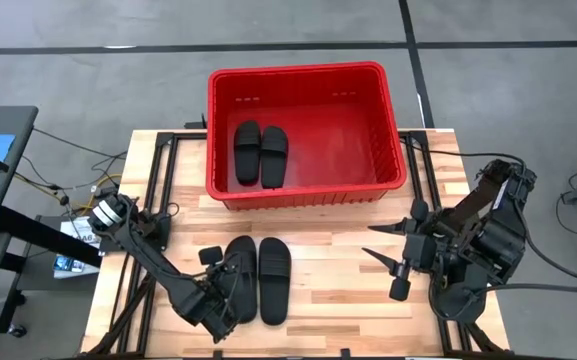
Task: Pick and place slides into bin
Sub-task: Put the black slide into the red organizer bin
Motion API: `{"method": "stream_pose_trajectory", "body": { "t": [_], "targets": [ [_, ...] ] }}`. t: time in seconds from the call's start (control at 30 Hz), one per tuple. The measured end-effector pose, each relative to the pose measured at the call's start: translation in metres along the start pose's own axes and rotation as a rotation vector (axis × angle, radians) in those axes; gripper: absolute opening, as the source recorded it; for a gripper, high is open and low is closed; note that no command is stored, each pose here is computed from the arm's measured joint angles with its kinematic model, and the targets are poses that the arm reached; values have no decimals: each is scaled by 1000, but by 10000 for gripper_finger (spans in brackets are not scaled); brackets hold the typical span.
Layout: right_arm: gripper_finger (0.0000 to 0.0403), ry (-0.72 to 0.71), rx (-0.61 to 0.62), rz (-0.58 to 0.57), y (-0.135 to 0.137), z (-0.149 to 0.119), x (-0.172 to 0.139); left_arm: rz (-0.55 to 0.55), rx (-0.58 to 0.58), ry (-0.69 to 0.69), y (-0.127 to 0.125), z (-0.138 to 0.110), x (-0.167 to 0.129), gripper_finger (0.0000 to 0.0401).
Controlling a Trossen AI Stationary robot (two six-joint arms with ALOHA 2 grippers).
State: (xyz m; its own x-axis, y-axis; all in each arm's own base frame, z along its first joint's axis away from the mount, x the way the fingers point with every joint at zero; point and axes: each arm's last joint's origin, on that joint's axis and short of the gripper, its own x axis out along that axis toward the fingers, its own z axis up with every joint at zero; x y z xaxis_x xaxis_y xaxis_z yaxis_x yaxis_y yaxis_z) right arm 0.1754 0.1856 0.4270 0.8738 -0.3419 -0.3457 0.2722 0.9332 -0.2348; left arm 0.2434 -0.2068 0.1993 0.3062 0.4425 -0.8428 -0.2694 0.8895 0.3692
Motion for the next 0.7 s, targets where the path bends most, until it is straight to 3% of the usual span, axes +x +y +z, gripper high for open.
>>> {"method": "stream_pose_trajectory", "body": {
  "t": [0.3, 0.7],
  "targets": [
    [200, 14, -36, -10, -2, -3, 0, -5, 26, 49, -8, -2, 10, 88],
    [200, 21, -56, -15, -3, -4, 0, 100, 38, 47, -14, 0, 34, 88]
  ]
}}
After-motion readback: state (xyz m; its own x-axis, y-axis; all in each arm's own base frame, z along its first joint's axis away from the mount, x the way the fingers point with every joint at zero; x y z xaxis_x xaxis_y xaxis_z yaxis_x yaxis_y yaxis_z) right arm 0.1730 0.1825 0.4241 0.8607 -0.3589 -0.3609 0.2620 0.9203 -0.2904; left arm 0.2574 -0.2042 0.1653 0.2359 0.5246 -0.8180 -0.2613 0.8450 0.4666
